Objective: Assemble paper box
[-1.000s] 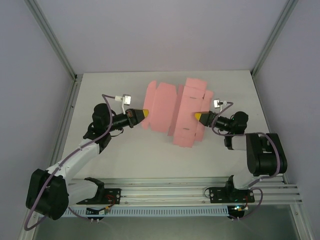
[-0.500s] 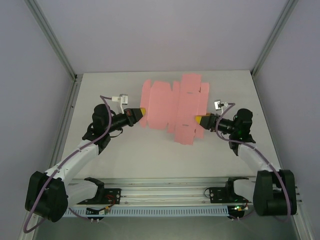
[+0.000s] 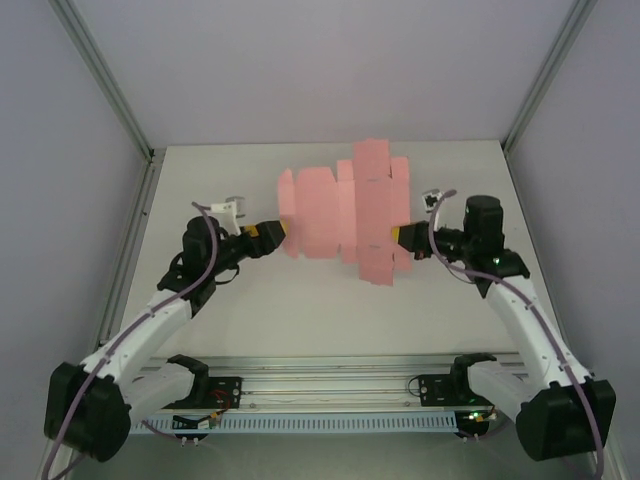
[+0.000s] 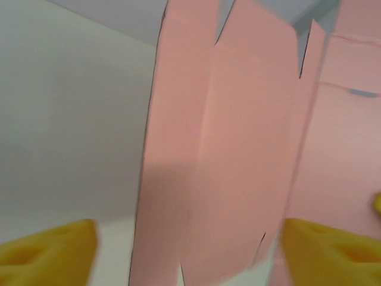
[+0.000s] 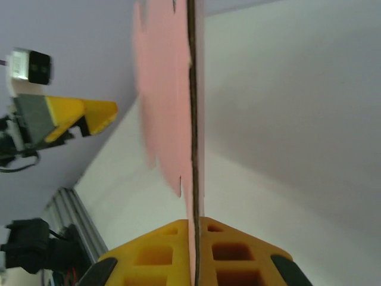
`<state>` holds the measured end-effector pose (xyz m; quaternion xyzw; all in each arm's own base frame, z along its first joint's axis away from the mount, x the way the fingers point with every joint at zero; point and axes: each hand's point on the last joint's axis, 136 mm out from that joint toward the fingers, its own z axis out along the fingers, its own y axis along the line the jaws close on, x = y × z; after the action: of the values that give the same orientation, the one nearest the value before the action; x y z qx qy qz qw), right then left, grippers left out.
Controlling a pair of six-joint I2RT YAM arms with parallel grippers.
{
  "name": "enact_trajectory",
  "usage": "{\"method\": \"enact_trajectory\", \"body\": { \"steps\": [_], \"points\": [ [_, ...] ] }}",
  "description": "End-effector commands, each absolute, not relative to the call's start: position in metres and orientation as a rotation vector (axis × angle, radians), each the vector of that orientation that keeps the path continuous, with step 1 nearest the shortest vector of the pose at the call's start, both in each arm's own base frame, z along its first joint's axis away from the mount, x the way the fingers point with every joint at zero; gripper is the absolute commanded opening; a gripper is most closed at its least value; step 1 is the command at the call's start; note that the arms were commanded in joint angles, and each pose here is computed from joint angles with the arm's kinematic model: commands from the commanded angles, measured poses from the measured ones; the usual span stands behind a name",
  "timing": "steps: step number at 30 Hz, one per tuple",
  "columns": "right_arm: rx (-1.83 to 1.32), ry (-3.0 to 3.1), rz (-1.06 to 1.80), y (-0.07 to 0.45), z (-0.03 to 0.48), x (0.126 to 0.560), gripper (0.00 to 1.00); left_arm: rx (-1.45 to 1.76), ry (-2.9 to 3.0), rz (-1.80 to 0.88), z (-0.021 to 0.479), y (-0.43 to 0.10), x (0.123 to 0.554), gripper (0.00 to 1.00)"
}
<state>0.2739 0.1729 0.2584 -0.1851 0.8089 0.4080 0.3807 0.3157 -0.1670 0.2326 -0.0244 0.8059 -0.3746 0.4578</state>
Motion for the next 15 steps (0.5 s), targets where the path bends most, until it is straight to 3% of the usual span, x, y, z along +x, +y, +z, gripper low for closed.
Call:
{"method": "enact_trajectory", "body": {
  "steps": [1, 8, 12, 15],
  "points": [
    [-0.700, 2.280, 0.935, 0.183, 0.231, 0.243, 0.01, -0.276, 2.049, -0.486, 0.225, -0.100, 0.317, 1.00],
    [-1.448, 2.255, 0.901, 0.227, 0.254, 0.171, 0.04, -0.369, 2.023, -0.208, 0.256, -0.056, 0.318, 1.00],
    [-1.684, 2.264, 0.828, 0.219, 0.252, 0.169, 0.04, -0.374, 2.010, -0.251, 0.265, -0.057, 0.326, 1.00],
    [-1.816, 2.321, 0.608, 0.207, 0.224, 0.195, 0.08, -0.338, 2.030, -0.344, 0.261, -0.070, 0.335, 1.00]
  ]
}}
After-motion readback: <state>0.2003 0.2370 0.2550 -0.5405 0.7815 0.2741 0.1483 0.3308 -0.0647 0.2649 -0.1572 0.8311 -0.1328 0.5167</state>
